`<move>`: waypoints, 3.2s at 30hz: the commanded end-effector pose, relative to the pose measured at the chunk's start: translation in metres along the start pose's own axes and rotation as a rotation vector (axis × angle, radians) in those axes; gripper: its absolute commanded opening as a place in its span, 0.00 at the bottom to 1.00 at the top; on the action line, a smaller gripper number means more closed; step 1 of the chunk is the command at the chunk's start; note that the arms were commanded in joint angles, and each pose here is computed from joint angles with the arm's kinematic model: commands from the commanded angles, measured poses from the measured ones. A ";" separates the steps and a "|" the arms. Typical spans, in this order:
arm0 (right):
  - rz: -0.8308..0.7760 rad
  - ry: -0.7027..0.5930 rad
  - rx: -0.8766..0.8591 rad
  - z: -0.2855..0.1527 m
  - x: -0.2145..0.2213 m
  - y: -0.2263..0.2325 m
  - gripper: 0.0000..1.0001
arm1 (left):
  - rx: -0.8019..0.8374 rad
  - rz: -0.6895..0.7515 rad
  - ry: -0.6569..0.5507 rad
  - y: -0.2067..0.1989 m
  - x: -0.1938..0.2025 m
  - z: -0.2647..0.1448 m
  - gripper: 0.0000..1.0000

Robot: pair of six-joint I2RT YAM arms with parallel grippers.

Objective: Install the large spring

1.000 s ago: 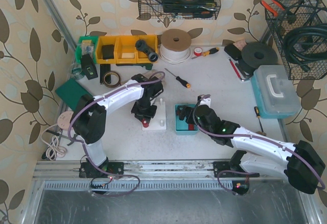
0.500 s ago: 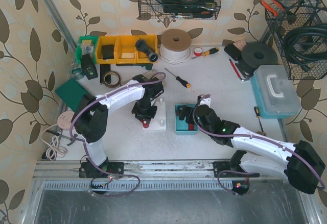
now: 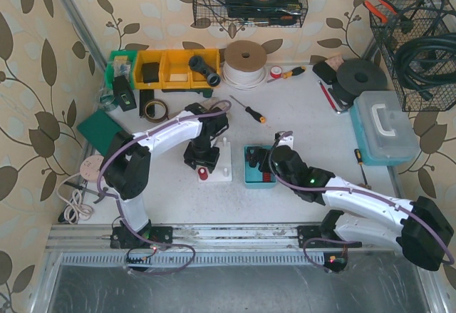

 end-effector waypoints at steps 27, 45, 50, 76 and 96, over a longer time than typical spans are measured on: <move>-0.017 0.117 0.057 0.003 0.002 0.006 0.98 | 0.515 -0.164 -0.737 0.002 0.006 -0.080 0.74; -0.104 0.424 0.138 0.016 -0.004 -0.008 0.82 | 0.668 -0.071 -0.894 -0.030 -0.002 -0.065 0.76; -0.121 0.450 0.114 0.015 -0.008 -0.002 0.73 | 0.656 -0.041 -0.884 -0.036 -0.005 -0.063 0.75; -0.291 0.775 0.119 -0.004 0.048 -0.012 0.68 | 0.798 -0.034 -1.077 -0.018 0.008 -0.081 0.74; -0.300 0.684 0.307 -0.018 -0.005 -0.023 0.62 | 0.687 -0.083 -1.050 -0.012 0.000 -0.071 0.75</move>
Point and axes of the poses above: each gripper's point midway between its finger pads, its own z axis out along the fingers, its own y axis along the line the jaws close on, x = y × z, the point moved 4 cm from there along -z, back along the fingers, and after that the axes turned 12 degrees about -z, right-handed, at the moved point
